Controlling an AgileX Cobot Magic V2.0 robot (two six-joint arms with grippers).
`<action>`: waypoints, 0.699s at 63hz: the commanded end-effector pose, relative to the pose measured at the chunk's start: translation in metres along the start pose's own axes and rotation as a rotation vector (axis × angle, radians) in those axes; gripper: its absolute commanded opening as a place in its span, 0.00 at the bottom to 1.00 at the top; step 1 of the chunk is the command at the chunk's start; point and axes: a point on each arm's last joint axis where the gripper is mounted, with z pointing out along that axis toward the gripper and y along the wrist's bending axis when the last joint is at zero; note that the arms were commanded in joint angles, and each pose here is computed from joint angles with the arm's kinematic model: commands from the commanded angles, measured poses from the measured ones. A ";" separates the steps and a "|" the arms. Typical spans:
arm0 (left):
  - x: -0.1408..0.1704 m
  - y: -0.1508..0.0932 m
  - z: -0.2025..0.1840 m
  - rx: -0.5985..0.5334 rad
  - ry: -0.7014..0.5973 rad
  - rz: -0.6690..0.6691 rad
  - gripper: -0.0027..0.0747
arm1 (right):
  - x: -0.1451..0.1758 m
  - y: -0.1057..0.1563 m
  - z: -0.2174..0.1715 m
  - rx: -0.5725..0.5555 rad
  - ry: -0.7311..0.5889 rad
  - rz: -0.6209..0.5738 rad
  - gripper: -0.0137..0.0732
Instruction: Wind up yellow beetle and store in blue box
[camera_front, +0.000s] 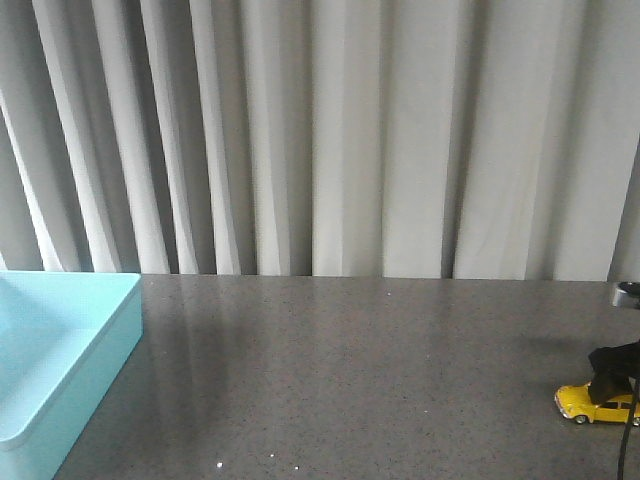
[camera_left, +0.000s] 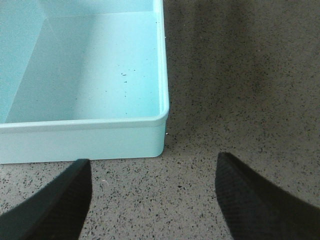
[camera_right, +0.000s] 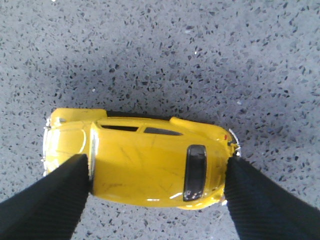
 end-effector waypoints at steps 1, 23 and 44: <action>-0.015 0.000 -0.007 0.006 -0.093 -0.005 0.70 | -0.006 -0.003 -0.022 0.037 -0.068 -0.038 0.76; -0.015 0.000 -0.007 0.006 -0.099 -0.005 0.70 | -0.007 0.025 -0.093 -0.026 -0.210 -0.058 0.76; -0.015 0.000 -0.007 0.007 -0.099 -0.006 0.70 | 0.028 0.078 -0.208 -0.141 -0.401 -0.122 0.76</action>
